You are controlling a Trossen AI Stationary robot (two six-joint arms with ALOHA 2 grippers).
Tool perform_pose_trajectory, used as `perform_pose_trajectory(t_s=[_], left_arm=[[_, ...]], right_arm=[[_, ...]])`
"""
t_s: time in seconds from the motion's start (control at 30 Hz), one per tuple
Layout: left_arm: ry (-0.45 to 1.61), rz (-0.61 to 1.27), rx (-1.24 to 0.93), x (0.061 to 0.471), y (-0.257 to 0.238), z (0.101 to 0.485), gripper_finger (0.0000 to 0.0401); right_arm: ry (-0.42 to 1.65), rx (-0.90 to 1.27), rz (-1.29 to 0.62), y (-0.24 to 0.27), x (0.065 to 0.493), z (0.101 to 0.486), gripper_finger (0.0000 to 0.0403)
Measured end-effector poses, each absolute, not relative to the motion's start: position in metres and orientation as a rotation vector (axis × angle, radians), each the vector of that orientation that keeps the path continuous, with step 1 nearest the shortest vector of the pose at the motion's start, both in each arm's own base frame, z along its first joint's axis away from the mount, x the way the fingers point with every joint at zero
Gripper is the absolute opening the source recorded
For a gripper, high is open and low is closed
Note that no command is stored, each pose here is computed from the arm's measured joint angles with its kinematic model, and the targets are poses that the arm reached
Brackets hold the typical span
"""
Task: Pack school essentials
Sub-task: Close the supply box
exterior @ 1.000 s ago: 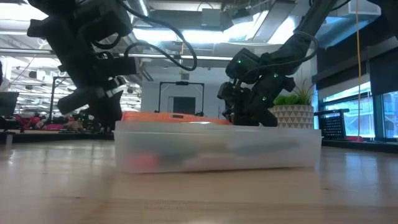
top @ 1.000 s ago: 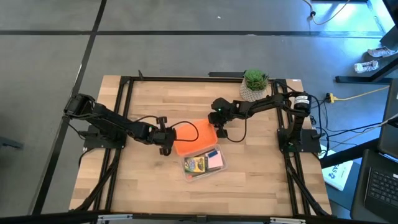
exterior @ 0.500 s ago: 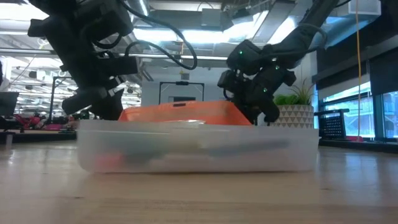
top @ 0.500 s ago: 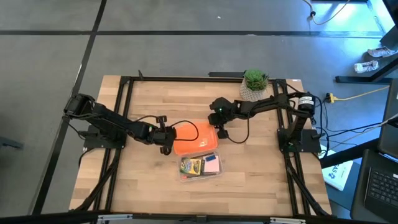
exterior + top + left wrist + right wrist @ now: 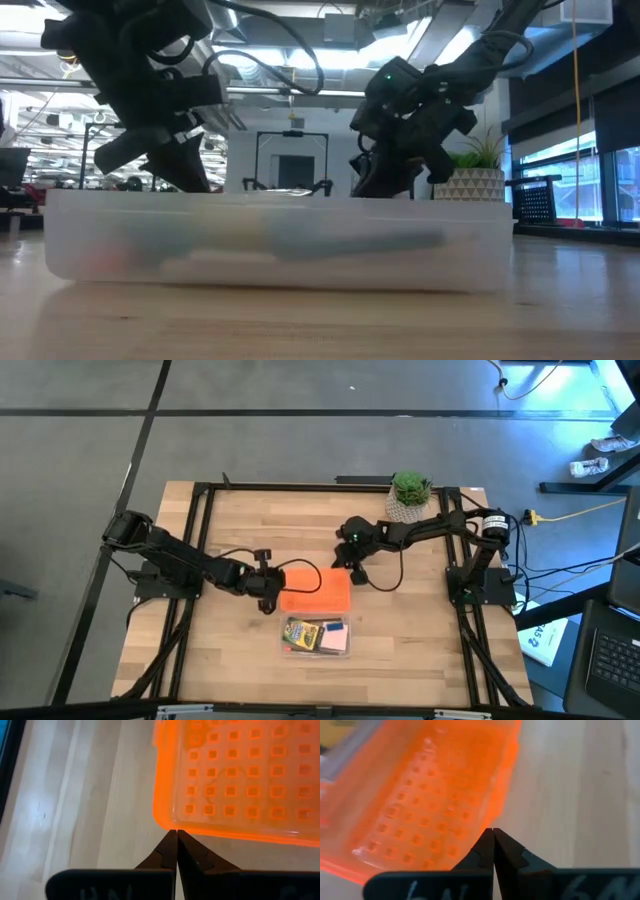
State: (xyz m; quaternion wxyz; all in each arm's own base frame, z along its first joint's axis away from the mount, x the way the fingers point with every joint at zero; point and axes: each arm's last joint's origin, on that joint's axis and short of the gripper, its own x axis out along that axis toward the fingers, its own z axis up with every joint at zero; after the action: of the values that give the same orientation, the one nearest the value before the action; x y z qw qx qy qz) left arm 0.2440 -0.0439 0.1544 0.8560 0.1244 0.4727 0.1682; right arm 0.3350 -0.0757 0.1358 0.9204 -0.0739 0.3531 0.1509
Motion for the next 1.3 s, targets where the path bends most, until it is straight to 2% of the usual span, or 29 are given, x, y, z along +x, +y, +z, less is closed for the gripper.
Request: perform_pose_trajectory(t_s=[0.3, 0.47, 0.57, 1.3], left_arm=[[1.036, 0.366, 0.248, 0.24, -0.042, 0.152, 0.0], [1.095, 0.296, 0.109, 0.24, -0.037, 0.15, 0.0], [1.098, 0.287, 0.097, 0.24, -0.037, 0.149, 0.0], [1.124, 0.263, 0.06, 0.233, -0.037, 0.14, 0.0]], right_arm=[[0.901, -0.154, 0.135, -0.08, 0.326, 0.138, 0.0004], [1.011, -0.08, 0.152, -0.077, 0.316, 0.133, 0.0004], [1.028, -0.035, 0.143, -0.076, 0.316, 0.128, 0.0004], [0.89, 0.077, 0.371, -0.071, 0.327, 0.119, 0.0004]])
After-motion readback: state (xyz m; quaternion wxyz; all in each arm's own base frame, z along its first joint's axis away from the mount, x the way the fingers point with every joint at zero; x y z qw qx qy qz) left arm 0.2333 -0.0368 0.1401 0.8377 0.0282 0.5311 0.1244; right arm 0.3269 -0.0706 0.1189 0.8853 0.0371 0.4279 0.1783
